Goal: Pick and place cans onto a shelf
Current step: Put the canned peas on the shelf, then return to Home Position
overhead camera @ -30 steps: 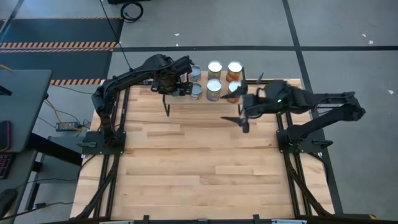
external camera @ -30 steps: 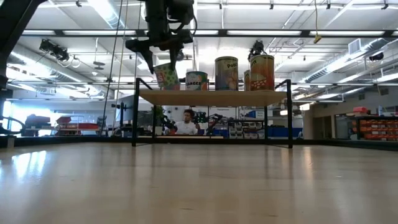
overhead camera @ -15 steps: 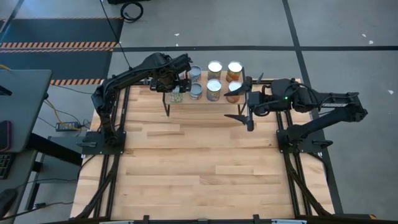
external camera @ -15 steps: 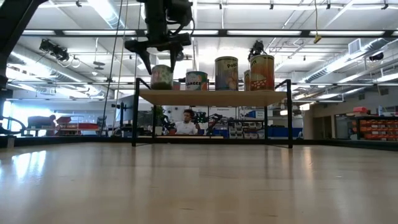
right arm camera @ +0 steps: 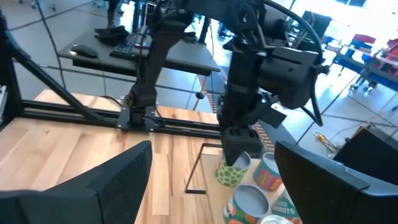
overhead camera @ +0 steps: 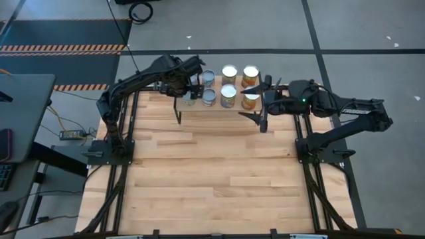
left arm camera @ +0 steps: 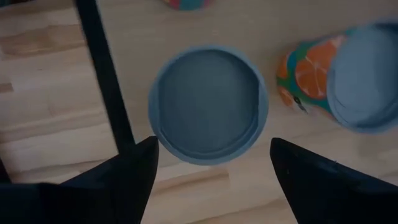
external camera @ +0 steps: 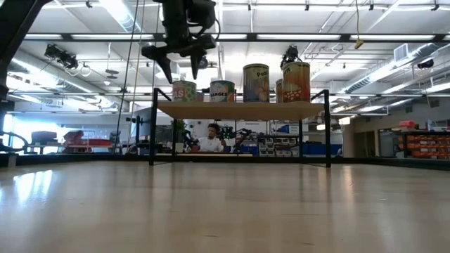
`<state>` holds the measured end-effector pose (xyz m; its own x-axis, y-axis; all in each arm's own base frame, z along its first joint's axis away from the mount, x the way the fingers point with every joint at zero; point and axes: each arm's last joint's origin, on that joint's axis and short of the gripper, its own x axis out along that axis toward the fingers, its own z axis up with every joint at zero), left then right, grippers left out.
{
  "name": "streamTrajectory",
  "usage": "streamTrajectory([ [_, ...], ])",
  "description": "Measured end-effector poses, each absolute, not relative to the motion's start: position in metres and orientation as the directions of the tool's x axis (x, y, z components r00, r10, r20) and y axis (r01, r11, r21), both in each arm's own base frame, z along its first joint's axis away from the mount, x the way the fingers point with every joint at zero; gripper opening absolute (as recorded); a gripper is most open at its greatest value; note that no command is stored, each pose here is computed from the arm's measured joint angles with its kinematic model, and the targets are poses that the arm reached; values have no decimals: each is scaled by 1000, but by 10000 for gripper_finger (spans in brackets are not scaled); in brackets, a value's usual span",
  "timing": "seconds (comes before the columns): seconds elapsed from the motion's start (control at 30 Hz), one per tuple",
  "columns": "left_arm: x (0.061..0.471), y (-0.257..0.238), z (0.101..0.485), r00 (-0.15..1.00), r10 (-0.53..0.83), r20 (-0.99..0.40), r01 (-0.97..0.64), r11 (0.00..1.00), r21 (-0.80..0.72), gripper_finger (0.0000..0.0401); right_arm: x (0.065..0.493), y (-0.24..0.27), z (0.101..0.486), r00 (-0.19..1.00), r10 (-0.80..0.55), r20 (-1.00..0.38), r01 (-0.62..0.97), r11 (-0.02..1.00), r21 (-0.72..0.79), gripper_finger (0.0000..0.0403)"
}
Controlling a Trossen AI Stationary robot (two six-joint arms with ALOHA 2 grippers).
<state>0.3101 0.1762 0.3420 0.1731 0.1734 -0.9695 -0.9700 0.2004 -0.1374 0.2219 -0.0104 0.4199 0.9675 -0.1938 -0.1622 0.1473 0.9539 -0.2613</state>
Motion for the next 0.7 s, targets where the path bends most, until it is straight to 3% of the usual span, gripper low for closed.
streamTrajectory([
  [0.23, 310, 174, 344, 185, 149, -971, -960, 237, -146, 314, 221, -19, 420, 959, -232, -162, 190, 952, -239, 346],
  [0.43, 306, 169, 374, 264, 193, -945, -941, 268, -208, 314, 221, -26, 420, 952, -257, -165, 217, 950, -224, 346],
  [0.57, 304, 160, 400, 337, 246, -909, -888, 405, -220, 314, 214, -31, 424, 958, -252, -134, 225, 956, -188, 346],
  [0.7, 295, 141, 430, 412, 393, -822, -845, 503, -182, 313, 192, -31, 433, 968, -244, -61, 232, 959, -163, 346],
])
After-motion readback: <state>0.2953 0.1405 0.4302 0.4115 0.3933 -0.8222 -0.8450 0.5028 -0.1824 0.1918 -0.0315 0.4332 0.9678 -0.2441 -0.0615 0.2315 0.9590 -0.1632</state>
